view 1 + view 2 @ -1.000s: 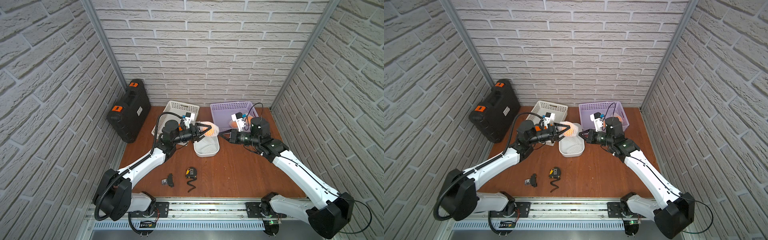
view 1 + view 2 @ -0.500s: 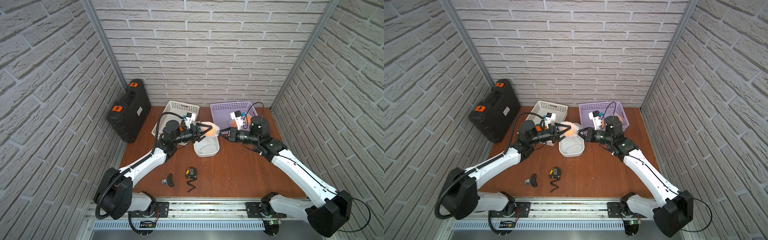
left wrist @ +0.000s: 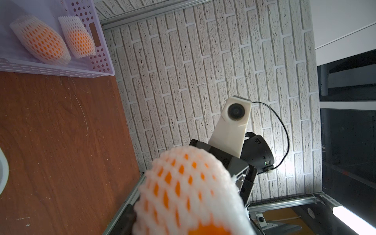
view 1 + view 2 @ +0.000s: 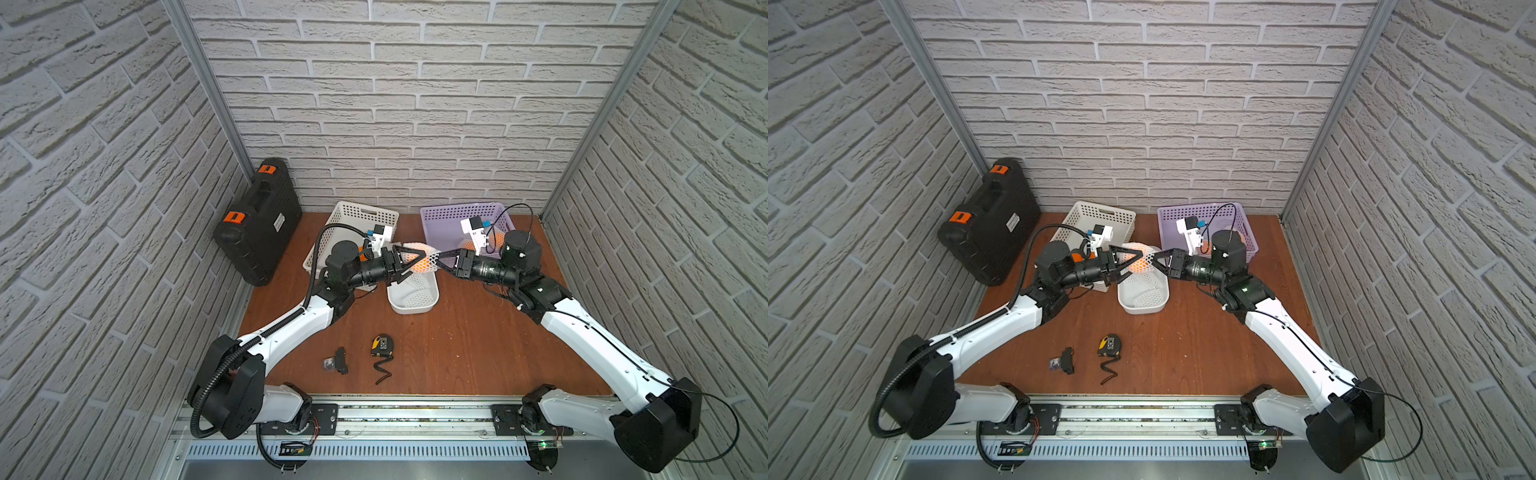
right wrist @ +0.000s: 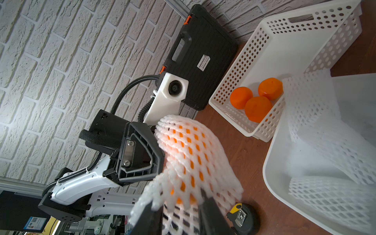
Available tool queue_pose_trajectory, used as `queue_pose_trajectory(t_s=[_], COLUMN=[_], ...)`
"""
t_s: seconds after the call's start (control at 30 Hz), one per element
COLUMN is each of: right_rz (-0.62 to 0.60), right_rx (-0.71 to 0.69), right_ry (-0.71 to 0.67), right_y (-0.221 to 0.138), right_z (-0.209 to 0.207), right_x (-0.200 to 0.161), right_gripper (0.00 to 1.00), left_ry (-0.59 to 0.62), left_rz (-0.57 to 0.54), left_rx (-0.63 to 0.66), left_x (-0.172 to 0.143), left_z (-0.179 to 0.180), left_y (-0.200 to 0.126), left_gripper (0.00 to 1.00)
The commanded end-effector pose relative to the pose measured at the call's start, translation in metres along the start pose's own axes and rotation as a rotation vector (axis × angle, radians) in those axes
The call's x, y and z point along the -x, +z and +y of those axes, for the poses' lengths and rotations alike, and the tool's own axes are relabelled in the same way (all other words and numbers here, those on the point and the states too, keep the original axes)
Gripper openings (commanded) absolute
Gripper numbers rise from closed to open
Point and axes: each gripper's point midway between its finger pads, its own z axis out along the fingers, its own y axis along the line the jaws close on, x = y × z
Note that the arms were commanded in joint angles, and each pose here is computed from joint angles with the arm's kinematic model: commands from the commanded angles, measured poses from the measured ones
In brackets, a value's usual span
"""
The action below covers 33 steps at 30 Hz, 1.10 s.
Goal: Remove foam nets from oranges
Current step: Remove the foam net from the orange.
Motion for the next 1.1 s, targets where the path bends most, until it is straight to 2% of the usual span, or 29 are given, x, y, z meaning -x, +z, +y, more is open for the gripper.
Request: queue_pose_trajectory(t_s=[0.0,0.13,0.37,0.53,0.73,0.93,1.07], right_rz=[-0.002,0.002,-0.012,-0.001,-0.014,-0.027,-0.034], right_rx=[0.052,0.063,0.092,0.109,0.118,0.131,0.122], right_ry=[-0.007,0.005,-0.002,-0.002,-0.010,-0.011,-0.007], right_y=[0.004,0.008,0.008,0.011,0.005,0.004,0.005], right_z=[0.006,0.005,0.011,0.013,0.018,0.022,0.017], right_x=[-0.002,-0.003,0.001,-0.001,-0.001,0.001,0.001], right_gripper=[0.34,0.36,0.46,0.51,0.56,0.59,0.57], left_ry=[0.052,0.049,0.042,0.036,0.047,0.046,0.050], left_rz=[-0.002,0.000,0.044,0.053,0.051,0.053,0.054], left_rx=[-0.074,-0.097,-0.106,-0.106,-0.064,-0.061,-0.061], left_x=[-0.001,-0.001,-0.009,-0.011,-0.011,-0.011,-0.011], left_z=[-0.022,-0.026,-0.027,-0.025,-0.018,-0.017,-0.019], left_y=[0.000,0.000,0.007,0.010,0.010,0.011,0.010], left_gripper=[0.56,0.58,0.61,0.53,0.53,0.63,0.73])
